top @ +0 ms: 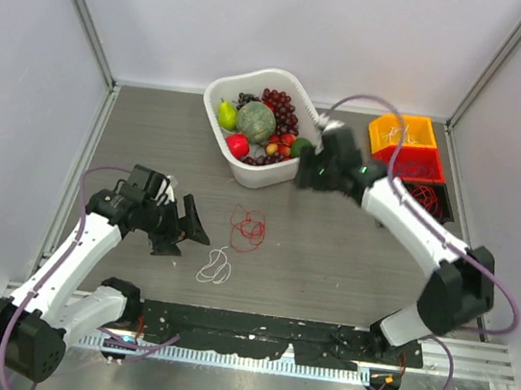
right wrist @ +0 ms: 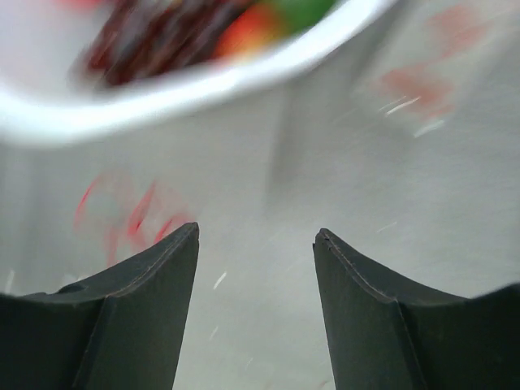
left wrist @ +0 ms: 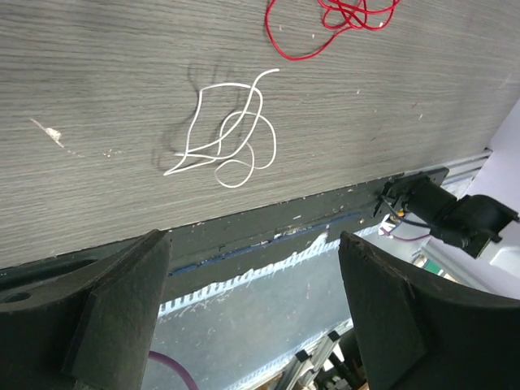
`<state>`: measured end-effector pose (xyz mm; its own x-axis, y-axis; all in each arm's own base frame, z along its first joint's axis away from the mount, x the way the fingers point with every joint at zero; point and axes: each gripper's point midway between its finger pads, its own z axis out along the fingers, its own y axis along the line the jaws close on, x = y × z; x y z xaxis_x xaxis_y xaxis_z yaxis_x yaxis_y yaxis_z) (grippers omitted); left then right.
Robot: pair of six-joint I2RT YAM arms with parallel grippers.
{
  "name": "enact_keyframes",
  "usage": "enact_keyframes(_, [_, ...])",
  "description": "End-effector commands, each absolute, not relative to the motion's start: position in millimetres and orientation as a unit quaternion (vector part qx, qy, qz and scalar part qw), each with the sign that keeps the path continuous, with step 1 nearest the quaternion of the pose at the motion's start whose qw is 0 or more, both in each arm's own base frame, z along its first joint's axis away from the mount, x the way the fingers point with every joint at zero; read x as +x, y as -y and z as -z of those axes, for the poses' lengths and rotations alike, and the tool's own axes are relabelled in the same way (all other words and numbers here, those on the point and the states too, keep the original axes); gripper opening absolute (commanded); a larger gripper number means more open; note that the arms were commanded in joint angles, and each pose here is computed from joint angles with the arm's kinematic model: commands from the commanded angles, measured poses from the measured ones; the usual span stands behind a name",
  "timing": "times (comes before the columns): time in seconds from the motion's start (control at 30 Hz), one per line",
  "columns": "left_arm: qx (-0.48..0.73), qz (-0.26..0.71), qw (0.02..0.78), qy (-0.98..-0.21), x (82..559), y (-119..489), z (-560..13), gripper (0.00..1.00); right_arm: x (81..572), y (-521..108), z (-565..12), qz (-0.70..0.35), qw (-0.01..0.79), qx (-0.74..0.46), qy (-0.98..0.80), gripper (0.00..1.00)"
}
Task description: Untangle the cables
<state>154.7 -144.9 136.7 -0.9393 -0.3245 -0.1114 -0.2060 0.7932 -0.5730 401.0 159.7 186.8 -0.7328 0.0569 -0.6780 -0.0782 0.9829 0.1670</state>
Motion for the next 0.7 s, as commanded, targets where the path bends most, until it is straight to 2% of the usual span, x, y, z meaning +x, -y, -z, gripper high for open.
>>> enact_keyframes(0.0, [-0.173,0.274,0.141,-0.935,162,136,-139,0.88,299,-242,-172,-0.206,0.354,-0.073,-0.91,0.64])
enact_keyframes(0.07, [-0.194,0.262,0.161,-0.931,165,129,-140,0.88,246,-293,-165,-0.263,0.351,-0.127,-0.89,0.64])
enact_keyframes(0.17, [-0.229,0.243,0.193,-0.923,171,119,-146,0.88,189,-331,-140,-0.32,0.298,-0.164,-0.884,0.64])
enact_keyframes(0.27, [-0.242,0.241,0.214,-0.915,176,115,-155,0.88,148,-366,-117,-0.328,0.252,-0.228,-0.881,0.65])
enact_keyframes(0.53, [-0.241,0.271,0.201,-0.91,168,124,-154,0.88,133,-402,-75,-0.282,0.21,-0.281,-0.893,0.63])
enact_keyframes(0.6, [-0.234,0.295,0.19,-0.907,164,132,-150,0.87,132,-406,-66,-0.275,0.2,-0.286,-0.896,0.56])
enact_keyframes(0.67, [-0.229,0.316,0.157,-0.907,157,142,-140,0.83,132,-410,-60,-0.269,0.192,-0.288,-0.899,0.48])
